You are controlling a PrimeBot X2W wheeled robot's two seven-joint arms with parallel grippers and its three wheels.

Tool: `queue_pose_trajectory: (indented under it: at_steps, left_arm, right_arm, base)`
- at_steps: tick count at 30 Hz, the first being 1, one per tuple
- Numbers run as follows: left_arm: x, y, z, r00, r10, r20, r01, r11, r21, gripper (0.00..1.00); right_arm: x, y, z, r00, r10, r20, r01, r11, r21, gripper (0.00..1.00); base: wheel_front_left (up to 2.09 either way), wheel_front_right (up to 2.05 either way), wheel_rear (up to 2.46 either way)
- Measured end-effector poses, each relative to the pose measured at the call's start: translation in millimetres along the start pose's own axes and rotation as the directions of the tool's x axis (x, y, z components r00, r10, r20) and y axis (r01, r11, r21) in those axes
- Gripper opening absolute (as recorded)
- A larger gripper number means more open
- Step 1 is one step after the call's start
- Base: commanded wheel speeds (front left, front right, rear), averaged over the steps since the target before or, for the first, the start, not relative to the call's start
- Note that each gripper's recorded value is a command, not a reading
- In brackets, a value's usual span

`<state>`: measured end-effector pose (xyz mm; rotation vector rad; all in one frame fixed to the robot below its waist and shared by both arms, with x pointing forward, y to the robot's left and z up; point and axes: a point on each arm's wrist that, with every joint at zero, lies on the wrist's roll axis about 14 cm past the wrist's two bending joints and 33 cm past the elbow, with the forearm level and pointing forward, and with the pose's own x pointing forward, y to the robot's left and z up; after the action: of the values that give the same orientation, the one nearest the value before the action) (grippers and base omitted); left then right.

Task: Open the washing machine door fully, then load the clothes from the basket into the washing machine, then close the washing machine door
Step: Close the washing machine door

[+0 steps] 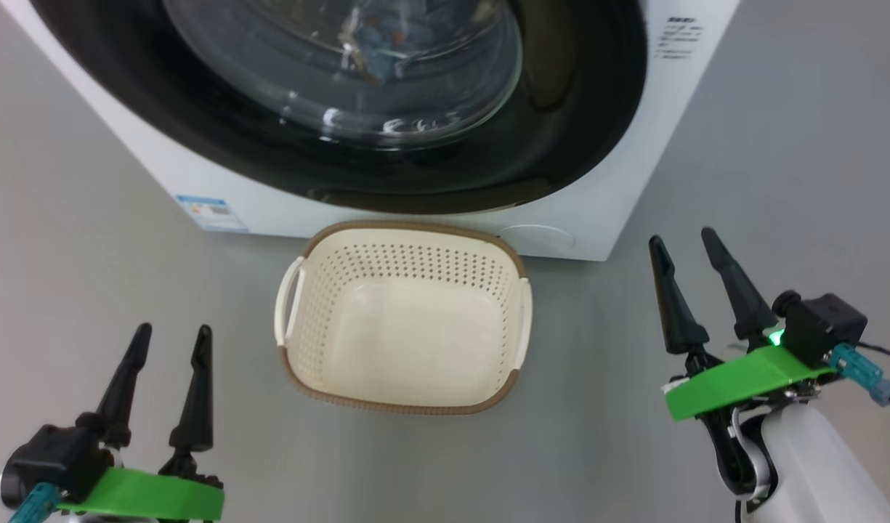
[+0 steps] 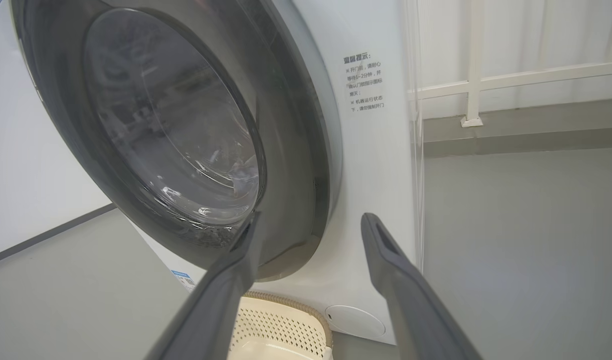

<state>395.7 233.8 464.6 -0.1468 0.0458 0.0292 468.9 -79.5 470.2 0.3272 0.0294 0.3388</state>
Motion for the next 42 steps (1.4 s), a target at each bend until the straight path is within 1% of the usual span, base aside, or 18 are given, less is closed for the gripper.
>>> queue_pose_trajectory:
  at_steps: [12, 24, 28, 31, 42]
  left_arm:
    - [9.5, -22.5, 3.6, 0.997, -0.081, 0.012, 0.081, 0.997, 0.007, 1.00]
    - [13.4, -32.1, 0.1, 0.994, -0.109, 0.004, 0.109, 0.994, 0.005, 1.00]
    - [14.6, -34.3, 1.9, 0.993, -0.115, 0.010, 0.115, 0.993, 0.005, 1.00]
    - [7.4, -31.3, -2.4, 0.994, -0.108, -0.006, 0.108, 0.994, 0.007, 1.00]
    - [-0.2, -26.5, -0.3, 0.995, -0.097, -0.003, 0.097, 0.995, 0.019, 1.00]
  right_arm:
    - [-46.8, -33.5, 18.8, 0.991, -0.128, 0.033, 0.128, 0.991, -0.021, 1.00]
    - [-95.5, -62.4, 20.7, 0.966, -0.257, 0.035, 0.257, 0.966, -0.018, 1.00]
    - [-105.0, -65.7, 20.8, 0.960, -0.277, 0.036, 0.278, 0.960, -0.016, 1.00]
    - [-117.4, -68.8, 20.7, 0.953, -0.302, 0.036, 0.303, 0.953, -0.011, 1.00]
    - [-134.5, -71.8, 23.0, 0.942, -0.332, 0.046, 0.333, 0.943, -0.005, 1.00]
  base:
    - [0.00, 0.00, 0.00]
    - [0.00, 0.00, 0.00]
    - [0.00, 0.00, 0.00]
    - [0.00, 0.00, 0.00]
    - [0.00, 0.00, 0.00]
